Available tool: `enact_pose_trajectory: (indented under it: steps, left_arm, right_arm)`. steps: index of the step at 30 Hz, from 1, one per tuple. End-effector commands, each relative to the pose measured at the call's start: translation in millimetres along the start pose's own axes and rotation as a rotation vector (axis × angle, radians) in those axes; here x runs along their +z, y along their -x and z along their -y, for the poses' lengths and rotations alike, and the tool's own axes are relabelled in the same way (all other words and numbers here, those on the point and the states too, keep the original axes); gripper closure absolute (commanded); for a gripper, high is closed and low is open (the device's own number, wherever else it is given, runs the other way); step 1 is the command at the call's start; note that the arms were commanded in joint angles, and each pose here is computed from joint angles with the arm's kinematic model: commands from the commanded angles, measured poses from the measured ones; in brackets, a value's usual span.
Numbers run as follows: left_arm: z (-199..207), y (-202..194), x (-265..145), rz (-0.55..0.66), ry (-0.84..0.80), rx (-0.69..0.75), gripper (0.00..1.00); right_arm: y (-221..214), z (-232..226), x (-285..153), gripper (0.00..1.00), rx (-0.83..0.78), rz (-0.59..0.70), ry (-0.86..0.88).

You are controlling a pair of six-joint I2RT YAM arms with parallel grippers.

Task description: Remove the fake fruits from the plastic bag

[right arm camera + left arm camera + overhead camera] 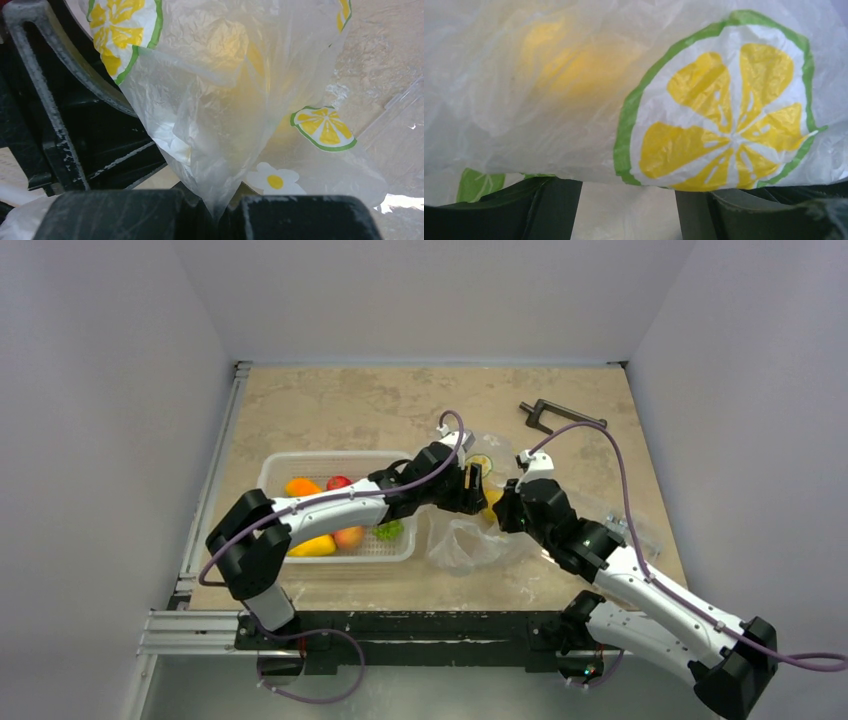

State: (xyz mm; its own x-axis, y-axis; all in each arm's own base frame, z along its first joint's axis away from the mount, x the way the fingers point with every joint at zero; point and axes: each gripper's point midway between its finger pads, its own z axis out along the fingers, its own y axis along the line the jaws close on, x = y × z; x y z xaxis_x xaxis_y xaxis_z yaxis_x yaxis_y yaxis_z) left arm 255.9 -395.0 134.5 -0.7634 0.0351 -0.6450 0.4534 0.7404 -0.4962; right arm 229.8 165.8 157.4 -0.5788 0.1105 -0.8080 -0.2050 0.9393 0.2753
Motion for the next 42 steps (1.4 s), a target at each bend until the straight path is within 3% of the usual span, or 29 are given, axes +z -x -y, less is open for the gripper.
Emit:
enact_pose_trajectory:
  steps: [1,8,18,24,29,31,34,38,42]
  left_arm:
    - [16.9,29.6,13.9,0.091,-0.016,0.026,0.34]
    - [25.2,19.3,60.8,0.056,-0.014,0.001,0.16]
    - [12.3,-30.6,118.2,-0.039,0.081,0.023,0.08]
    - [-1.7,-57.3,125.8,-0.093,0.120,0.010,0.16]
    - [-23.0,-63.4,111.5,-0.098,0.205,0.036,0.37]
    - [-25.4,-57.4,101.3,-0.093,0.226,0.070,0.49]
    - [-17.4,-41.2,81.6,-0.066,0.213,0.111,0.58]
    - [-3.8,-17.6,50.2,-0.046,0.190,0.153,0.67]
    - [14.0,6.6,15.8,-0.016,0.147,0.182,0.70]
  right_arm:
    - [25.1,-14.3,-8.2,1.00,0.030,0.063,0.054]
    - [26.0,-15.4,-10.6,1.00,0.036,0.066,0.068]
    - [18.8,-8.4,-15.6,1.00,0.045,0.067,0.061]
    - [16.1,-4.1,-21.4,1.00,0.058,0.075,0.060]
    - [17.2,-5.2,-22.3,1.00,0.061,0.077,0.065]
    - [16.5,-5.5,-21.9,1.00,0.061,0.074,0.066]
    - [15.5,-6.1,-20.8,1.00,0.061,0.072,0.069]
    - [11.2,-6.7,-17.1,1.00,0.066,0.063,0.073]
    - [3.8,-8.2,-9.8,1.00,0.070,0.034,0.072]
